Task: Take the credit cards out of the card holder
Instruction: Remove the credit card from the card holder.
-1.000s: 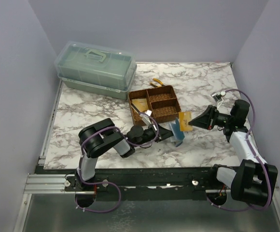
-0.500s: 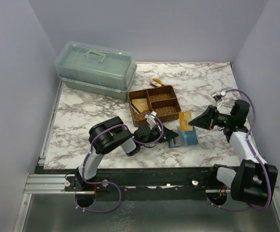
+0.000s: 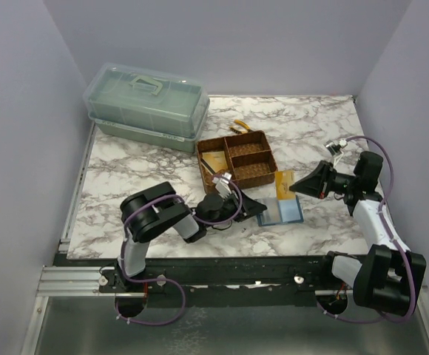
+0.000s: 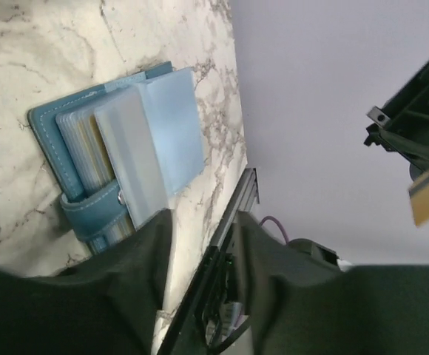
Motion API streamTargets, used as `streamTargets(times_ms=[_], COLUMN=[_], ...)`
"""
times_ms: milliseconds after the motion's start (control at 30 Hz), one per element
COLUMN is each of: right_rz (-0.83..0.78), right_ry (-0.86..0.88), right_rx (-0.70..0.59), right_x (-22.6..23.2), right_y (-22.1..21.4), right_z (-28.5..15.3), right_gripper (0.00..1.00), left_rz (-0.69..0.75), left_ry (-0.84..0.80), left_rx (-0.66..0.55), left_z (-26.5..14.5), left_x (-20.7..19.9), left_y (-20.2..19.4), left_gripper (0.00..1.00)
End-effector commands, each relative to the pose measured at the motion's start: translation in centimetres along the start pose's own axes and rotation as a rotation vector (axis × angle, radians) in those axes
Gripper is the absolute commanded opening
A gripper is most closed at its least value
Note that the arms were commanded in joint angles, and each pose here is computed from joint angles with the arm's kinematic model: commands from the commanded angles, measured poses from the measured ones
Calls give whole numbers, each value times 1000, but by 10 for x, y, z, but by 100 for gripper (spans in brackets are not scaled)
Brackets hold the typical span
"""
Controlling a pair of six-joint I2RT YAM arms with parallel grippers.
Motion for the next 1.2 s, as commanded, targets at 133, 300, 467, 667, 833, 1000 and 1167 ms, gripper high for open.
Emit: streamTargets(times_ms=[133,300,467,667,833,1000,1167], right_rz=[-49,-38,-31,-25,-12,-11,-4], right_ry=[80,112,145,160,163,164,163], right_rx=[-8,-13,-17,-17,-17,-17,-18], right_x=[14,16,21,24,23,23,22], right_y=[5,3,2,2,1,2,1], right_z=[-3,-3,-4,-4,-4,-4,-4], right_gripper=[0,0,0,0,0,0,0], left_rz=[210,315,354,372,383,347,335], left_ry=[-141,-240,-322,-355,-370,-353,-356], left_rx=[-129,-113,18,5,-37,-72,-48], left_z=[-41,-55,-49,-36,-32,-26,-13], left_x=[-65,-100,-123,-135,-144,-141,-140], left_y=[16,13,-3,-2,3,7,-2], left_gripper=[99,99,99,99,99,96,90])
Point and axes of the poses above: each gripper's point midway between its finger pads, its own z axis out along the fingers, its own x axis along the line the jaws close on, y = z × x, the point moved 1 cm from there along -z, back along the fingers, and after that the axes turned 13 degrees about -z, right-handed, at the moved point
